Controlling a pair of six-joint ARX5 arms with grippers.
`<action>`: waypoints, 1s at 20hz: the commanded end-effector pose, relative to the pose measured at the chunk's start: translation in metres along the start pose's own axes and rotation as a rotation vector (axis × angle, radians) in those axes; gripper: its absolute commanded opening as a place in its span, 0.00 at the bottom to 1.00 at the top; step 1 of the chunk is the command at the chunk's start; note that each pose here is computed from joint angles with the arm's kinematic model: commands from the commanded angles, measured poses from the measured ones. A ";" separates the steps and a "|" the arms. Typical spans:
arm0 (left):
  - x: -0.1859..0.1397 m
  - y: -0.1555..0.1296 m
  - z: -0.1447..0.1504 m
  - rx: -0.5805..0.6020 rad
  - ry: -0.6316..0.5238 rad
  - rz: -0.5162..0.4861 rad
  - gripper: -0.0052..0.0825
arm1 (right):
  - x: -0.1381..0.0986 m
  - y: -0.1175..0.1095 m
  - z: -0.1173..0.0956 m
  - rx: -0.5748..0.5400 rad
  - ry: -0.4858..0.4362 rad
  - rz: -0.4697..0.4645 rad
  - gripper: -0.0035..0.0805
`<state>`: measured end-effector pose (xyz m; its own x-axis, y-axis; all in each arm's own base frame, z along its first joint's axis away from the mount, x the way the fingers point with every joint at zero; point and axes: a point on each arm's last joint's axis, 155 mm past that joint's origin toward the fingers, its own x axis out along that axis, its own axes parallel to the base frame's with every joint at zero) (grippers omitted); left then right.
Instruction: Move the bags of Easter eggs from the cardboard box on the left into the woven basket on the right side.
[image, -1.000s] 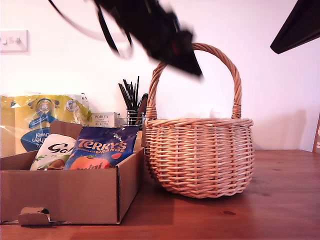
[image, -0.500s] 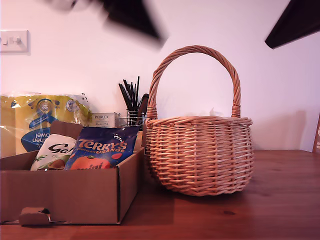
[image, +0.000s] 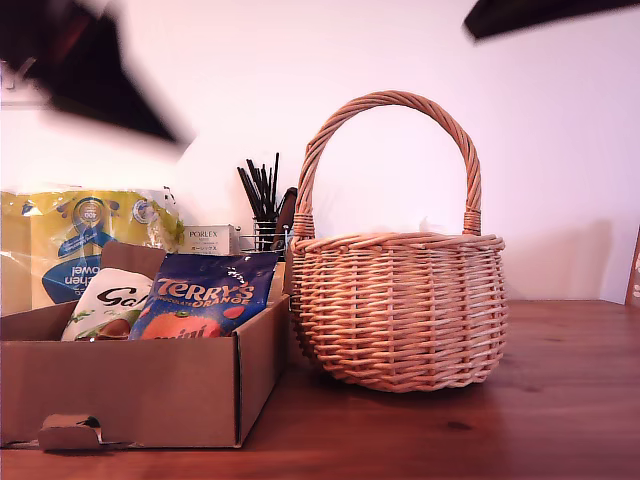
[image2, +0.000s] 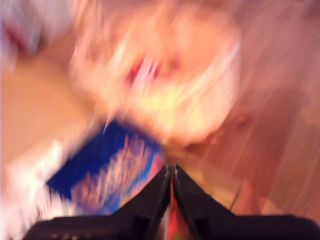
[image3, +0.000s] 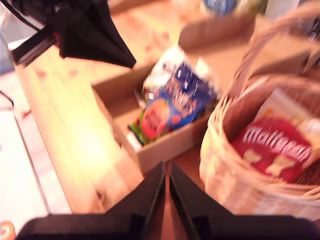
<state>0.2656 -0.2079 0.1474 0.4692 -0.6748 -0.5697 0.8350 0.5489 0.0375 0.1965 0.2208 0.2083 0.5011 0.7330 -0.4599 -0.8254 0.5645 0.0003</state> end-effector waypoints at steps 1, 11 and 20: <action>0.009 0.002 -0.019 -0.033 0.051 -0.012 0.04 | 0.002 0.002 0.000 -0.001 0.003 0.007 0.03; 0.042 0.068 -0.045 -0.219 0.001 0.012 0.75 | 0.007 0.001 -0.006 -0.021 0.028 0.011 0.03; 0.068 0.076 -0.064 -0.188 -0.012 -0.039 0.75 | 0.007 0.001 -0.006 -0.025 0.029 0.011 0.03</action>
<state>0.3481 -0.1778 0.0638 0.4636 -0.6877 -0.5587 0.7747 0.6206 -0.1209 0.1989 0.2231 0.1992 0.4878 0.7240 -0.4878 -0.8332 0.5529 -0.0126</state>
